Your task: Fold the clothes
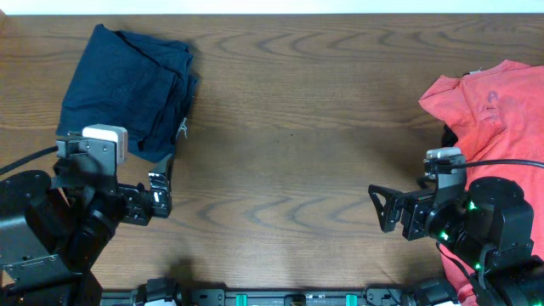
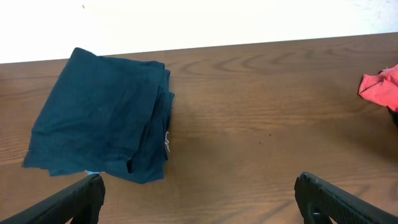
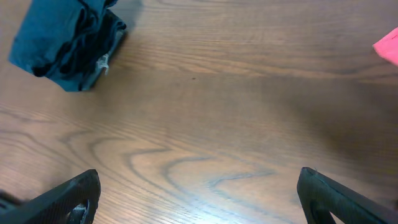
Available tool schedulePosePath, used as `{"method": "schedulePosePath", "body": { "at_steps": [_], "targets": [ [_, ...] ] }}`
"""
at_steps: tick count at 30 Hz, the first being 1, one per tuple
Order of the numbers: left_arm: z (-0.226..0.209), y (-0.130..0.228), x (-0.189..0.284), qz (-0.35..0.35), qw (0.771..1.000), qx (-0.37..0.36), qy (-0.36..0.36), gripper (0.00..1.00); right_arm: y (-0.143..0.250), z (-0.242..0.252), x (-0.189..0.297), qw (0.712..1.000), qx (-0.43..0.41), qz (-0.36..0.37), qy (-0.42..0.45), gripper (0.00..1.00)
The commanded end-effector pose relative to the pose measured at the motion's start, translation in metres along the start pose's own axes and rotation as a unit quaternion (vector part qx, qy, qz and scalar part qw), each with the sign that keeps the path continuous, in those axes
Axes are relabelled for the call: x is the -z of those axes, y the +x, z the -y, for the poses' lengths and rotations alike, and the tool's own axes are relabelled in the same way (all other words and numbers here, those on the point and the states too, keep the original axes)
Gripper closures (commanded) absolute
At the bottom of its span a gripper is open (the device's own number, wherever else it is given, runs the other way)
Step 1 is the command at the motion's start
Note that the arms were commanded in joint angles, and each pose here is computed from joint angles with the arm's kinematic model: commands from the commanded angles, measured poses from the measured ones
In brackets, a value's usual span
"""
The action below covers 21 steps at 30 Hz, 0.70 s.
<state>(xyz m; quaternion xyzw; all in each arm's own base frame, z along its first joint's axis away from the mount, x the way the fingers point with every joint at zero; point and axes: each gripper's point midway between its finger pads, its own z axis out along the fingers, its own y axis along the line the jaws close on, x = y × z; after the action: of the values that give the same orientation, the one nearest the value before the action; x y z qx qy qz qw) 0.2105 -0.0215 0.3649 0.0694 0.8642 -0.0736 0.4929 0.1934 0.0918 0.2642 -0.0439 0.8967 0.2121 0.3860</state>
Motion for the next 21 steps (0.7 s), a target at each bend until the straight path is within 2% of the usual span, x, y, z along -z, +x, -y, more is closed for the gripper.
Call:
{"method": "schedulePosePath", "body": {
  "at_steps": [1,10,21],
  "targets": [
    [-0.001,0.000,0.001,-0.001,1.000,-0.007,-0.005,0.02,0.001,-0.011,0.003,0.999,-0.024,-0.005,-0.028,0.01],
    [-0.001,0.000,0.001,-0.001,1.000,-0.007,-0.005,0.02,-0.011,0.016,0.004,0.998,-0.016,0.027,0.052,0.01],
    [-0.001,0.000,0.001,-0.001,1.000,-0.007,-0.005,0.02,-0.052,0.058,0.032,0.971,0.002,0.152,0.184,0.01]
  ]
}}
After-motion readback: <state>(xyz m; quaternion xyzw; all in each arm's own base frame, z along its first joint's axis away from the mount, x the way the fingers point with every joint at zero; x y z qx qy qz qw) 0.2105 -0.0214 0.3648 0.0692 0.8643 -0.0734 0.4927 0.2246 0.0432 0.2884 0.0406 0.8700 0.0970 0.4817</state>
